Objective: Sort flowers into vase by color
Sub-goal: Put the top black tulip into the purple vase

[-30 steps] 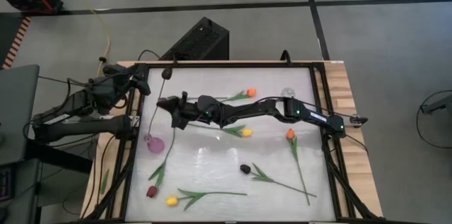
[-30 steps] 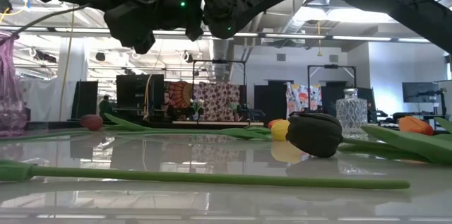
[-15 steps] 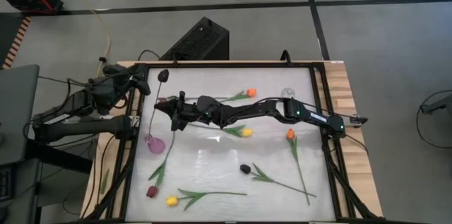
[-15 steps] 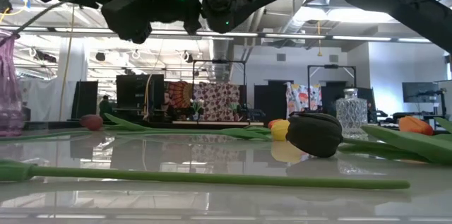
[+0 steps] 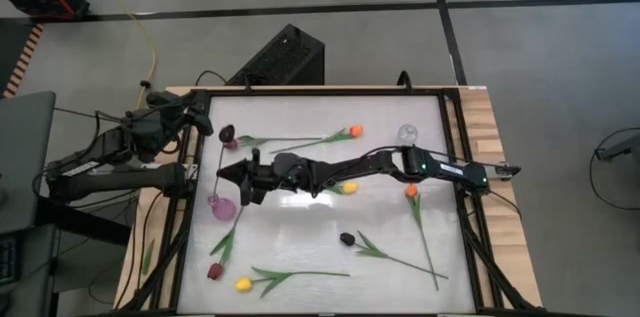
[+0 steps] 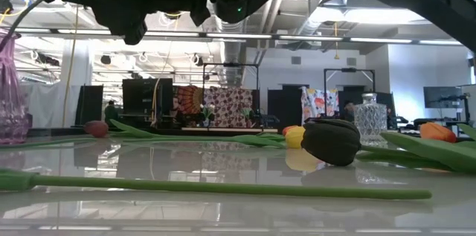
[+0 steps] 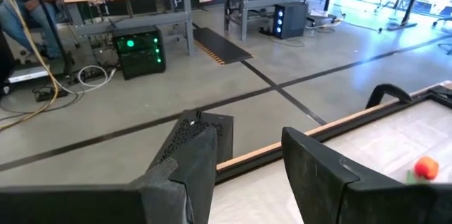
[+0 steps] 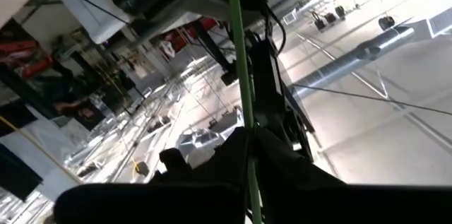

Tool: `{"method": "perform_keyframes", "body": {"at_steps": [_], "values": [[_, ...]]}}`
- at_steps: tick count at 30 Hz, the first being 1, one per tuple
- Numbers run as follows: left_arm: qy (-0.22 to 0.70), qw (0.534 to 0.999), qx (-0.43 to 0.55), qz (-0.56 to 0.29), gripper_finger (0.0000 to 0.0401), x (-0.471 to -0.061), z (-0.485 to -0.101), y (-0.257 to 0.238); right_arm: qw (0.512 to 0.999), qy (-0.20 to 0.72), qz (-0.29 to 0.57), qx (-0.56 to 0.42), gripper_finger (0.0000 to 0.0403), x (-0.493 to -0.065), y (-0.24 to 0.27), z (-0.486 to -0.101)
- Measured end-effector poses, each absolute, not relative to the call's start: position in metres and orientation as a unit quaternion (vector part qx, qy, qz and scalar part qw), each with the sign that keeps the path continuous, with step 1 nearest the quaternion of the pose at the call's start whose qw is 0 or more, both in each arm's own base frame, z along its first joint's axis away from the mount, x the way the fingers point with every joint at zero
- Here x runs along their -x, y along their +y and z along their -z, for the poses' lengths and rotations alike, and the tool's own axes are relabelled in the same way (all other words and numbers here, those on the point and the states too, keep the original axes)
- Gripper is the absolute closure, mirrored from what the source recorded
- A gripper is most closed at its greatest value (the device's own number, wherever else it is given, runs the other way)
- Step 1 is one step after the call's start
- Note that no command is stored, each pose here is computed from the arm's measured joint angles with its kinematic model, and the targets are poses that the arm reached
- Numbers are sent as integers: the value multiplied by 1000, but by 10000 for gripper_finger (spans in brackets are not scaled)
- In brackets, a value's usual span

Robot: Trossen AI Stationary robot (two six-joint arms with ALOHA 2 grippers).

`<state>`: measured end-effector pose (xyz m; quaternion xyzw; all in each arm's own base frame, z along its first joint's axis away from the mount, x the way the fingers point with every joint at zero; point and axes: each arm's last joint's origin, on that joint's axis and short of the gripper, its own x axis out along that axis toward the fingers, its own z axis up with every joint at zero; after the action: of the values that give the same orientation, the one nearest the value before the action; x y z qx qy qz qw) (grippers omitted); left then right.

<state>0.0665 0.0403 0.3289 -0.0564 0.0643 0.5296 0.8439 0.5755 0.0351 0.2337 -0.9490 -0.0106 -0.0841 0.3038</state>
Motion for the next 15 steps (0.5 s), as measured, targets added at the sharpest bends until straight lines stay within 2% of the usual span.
{"method": "perform_keyframes", "body": {"at_steps": [8,15], "values": [[64,845,57,-528,252,-67,-329,40,312,-15,77,947,309,-576,35,-233],[64,845,58,-528,252,-67,-329,40,367,-3,83,927,245,-576,33,-233]]}}
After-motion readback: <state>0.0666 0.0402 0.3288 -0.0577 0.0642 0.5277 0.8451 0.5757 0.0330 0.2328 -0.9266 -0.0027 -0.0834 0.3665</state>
